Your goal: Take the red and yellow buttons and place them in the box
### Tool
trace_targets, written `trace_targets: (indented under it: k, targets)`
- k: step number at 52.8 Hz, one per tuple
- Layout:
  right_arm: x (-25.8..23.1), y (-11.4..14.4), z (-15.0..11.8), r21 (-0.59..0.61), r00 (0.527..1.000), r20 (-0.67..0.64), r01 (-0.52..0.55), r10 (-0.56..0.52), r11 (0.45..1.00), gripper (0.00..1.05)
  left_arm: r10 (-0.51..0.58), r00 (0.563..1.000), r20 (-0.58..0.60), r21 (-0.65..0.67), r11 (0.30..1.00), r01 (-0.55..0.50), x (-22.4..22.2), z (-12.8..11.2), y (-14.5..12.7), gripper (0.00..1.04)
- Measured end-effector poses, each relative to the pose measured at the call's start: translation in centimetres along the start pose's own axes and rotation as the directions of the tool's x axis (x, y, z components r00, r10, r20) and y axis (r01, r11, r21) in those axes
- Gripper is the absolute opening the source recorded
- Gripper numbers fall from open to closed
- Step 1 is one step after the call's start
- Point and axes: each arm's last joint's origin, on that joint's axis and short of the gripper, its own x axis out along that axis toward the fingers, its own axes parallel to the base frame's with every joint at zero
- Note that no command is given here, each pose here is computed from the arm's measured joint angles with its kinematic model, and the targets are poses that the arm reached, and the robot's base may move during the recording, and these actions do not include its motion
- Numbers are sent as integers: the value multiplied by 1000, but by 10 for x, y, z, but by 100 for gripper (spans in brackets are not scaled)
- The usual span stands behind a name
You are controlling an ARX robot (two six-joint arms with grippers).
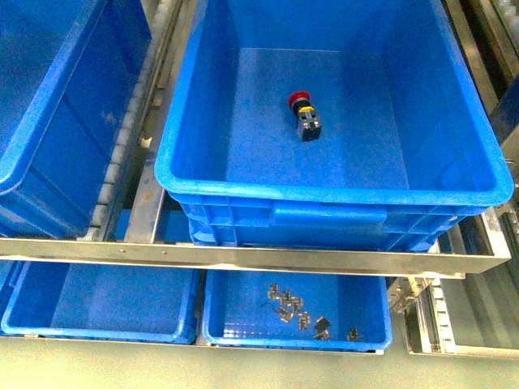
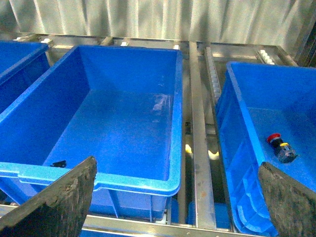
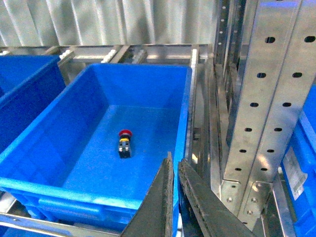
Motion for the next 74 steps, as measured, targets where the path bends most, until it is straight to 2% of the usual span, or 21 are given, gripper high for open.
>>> trace_targets:
  k: [1, 4, 11, 17, 20, 23, 74]
  targets:
    - [0, 0, 0, 0, 1000, 1, 0, 0, 1000, 6, 0, 1000, 0, 0, 1000, 0, 0, 0, 0, 97]
    - [0, 0, 0, 0, 1000, 1, 0, 0, 1000, 21, 0, 1000, 0, 0, 1000, 0, 0, 0, 0, 97]
    - [0, 0, 0, 0, 1000, 1, 0, 0, 1000, 46, 0, 1000, 0, 0, 1000, 0, 0, 0, 0, 97]
    - [0, 0, 0, -1, 1000, 1, 0, 0, 1000, 76, 0, 1000, 0, 0, 1000, 0, 0, 0, 0, 97]
    - [0, 0, 0, -1, 1000, 1, 0, 0, 1000, 84, 0, 1000, 0, 0, 1000, 0, 0, 0, 0, 97]
    - [0, 0, 0, 0, 1000, 1, 2, -2, 1000, 99, -2, 1000, 0, 0, 1000, 2, 0, 0, 0, 97]
    - [0, 0, 0, 0, 1000, -1, 0, 0, 1000, 98, -1, 1000, 0, 2, 1000, 1, 0, 0, 0, 97]
